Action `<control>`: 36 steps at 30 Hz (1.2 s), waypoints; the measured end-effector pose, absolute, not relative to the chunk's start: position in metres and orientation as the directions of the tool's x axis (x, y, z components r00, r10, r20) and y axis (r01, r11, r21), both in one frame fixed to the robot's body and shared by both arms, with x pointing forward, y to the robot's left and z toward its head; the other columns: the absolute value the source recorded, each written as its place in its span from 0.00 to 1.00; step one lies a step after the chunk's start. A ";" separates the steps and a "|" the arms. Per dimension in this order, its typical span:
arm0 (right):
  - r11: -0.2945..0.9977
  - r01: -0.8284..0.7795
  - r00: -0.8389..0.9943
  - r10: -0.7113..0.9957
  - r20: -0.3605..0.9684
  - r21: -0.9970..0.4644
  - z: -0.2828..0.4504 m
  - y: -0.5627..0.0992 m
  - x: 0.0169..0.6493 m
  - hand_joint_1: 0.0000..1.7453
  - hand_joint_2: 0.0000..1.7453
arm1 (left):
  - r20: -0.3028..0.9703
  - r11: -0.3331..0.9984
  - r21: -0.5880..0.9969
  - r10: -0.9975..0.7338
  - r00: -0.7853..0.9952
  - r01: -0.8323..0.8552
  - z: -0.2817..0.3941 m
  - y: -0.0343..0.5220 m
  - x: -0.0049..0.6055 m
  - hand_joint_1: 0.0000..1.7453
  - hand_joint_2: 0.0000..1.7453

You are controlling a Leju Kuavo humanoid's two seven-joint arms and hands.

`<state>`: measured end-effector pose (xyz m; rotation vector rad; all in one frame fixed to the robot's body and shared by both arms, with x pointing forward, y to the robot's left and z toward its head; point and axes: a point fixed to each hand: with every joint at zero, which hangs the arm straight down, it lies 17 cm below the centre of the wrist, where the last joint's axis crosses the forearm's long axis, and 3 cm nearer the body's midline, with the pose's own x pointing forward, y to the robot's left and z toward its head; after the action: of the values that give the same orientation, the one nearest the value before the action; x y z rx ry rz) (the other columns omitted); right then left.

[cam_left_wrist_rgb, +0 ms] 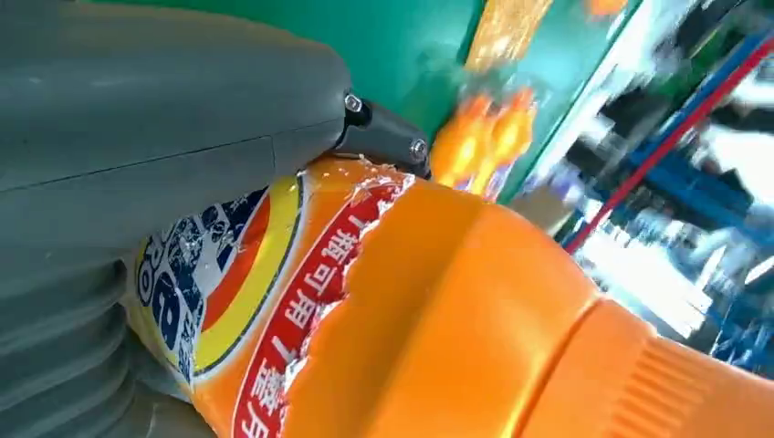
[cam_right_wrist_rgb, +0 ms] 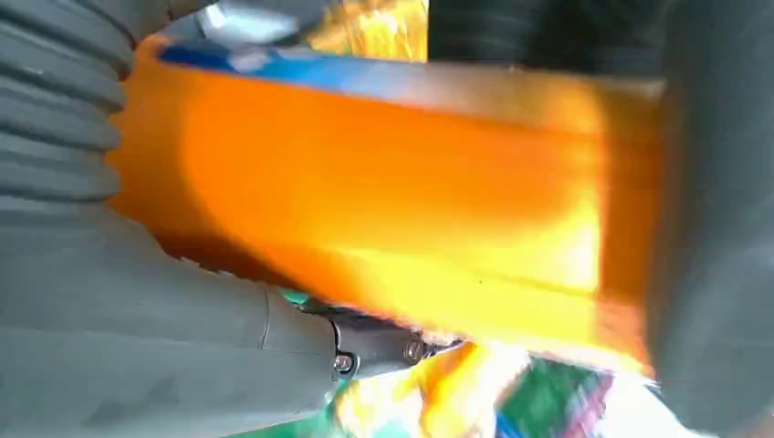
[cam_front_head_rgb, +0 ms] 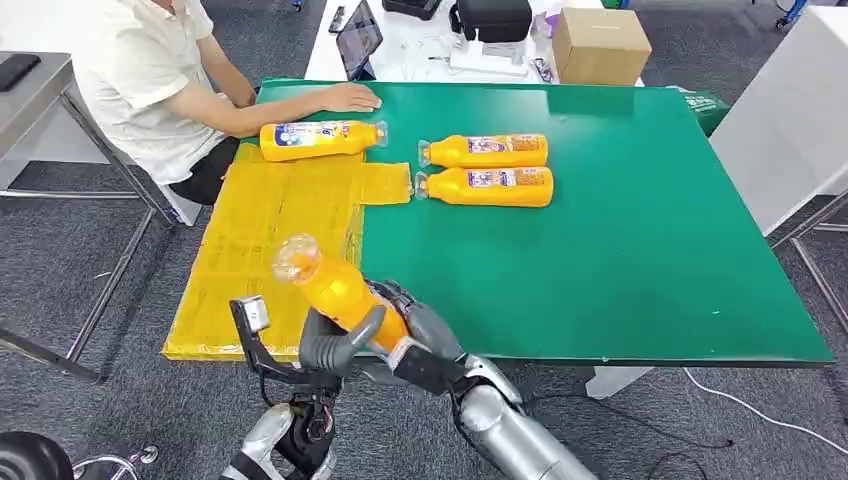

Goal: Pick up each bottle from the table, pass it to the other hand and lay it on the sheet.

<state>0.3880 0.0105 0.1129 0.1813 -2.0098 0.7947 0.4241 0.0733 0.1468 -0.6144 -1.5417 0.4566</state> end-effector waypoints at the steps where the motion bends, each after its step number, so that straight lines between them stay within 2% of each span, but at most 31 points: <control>1: 0.801 -0.363 -0.593 0.196 0.781 -0.476 0.123 0.006 0.387 0.00 0.00 | 0.797 0.798 -0.597 0.602 -0.052 0.076 0.149 0.084 0.427 1.00 1.00; 4: 0.842 -0.217 -0.663 0.244 0.708 -0.494 0.146 -0.007 0.387 0.00 0.00 | 0.846 0.861 -0.509 0.501 -0.183 0.004 0.160 0.110 0.431 1.00 1.00; 6: 0.866 -0.033 -0.710 0.331 0.622 -0.499 0.170 -0.024 0.385 0.00 0.00 | 0.898 0.926 -0.358 0.308 -0.314 -0.116 0.174 0.135 0.432 1.00 1.00; 8: 0.872 0.064 -0.729 0.373 0.573 -0.486 0.189 -0.035 0.383 0.00 0.00 | 0.906 0.960 -0.200 0.105 -0.410 -0.197 0.194 0.148 0.433 1.00 1.00; 11: 0.891 0.134 -0.728 0.385 0.567 -0.434 0.210 -0.051 0.382 0.00 0.00 | 0.787 0.947 0.190 -0.305 -0.536 -0.259 0.221 0.136 0.430 1.00 1.00; 13: 0.895 0.178 -0.731 0.398 0.554 -0.409 0.224 -0.061 0.383 0.00 0.00 | 0.685 0.870 0.383 -0.493 -0.536 -0.311 0.221 0.131 0.436 1.00 1.00; 14: 0.895 0.198 -0.734 0.405 0.545 -0.400 0.231 -0.065 0.383 0.00 0.00 | 0.664 0.842 0.432 -0.539 -0.518 -0.322 0.217 0.131 0.441 1.00 1.00; 25: 0.902 0.287 -0.733 0.423 0.532 -0.322 0.261 -0.090 0.383 0.00 0.00 | 0.656 0.784 0.515 -0.621 -0.429 -0.347 0.198 0.149 0.463 1.00 1.00; 30: 0.925 0.296 -0.742 0.379 0.552 -0.238 0.279 -0.099 0.379 0.00 0.00 | 0.559 0.629 0.732 -0.774 -0.297 -0.262 0.167 0.142 0.501 1.00 1.00; 33: 0.938 0.273 -0.747 0.347 0.567 -0.213 0.281 -0.093 0.377 0.00 0.00 | 0.471 0.520 0.821 -0.850 -0.235 -0.236 0.155 0.148 0.529 1.00 1.00; 36: 0.945 0.253 -0.757 0.328 0.565 -0.209 0.283 -0.084 0.373 0.00 0.00 | 0.428 0.453 0.882 -0.886 -0.179 -0.129 0.131 0.151 0.549 1.00 1.00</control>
<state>0.3729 -0.0843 0.2829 -0.4099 -2.4686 0.1580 0.5493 0.1506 0.1311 0.8999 -1.6209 -0.8743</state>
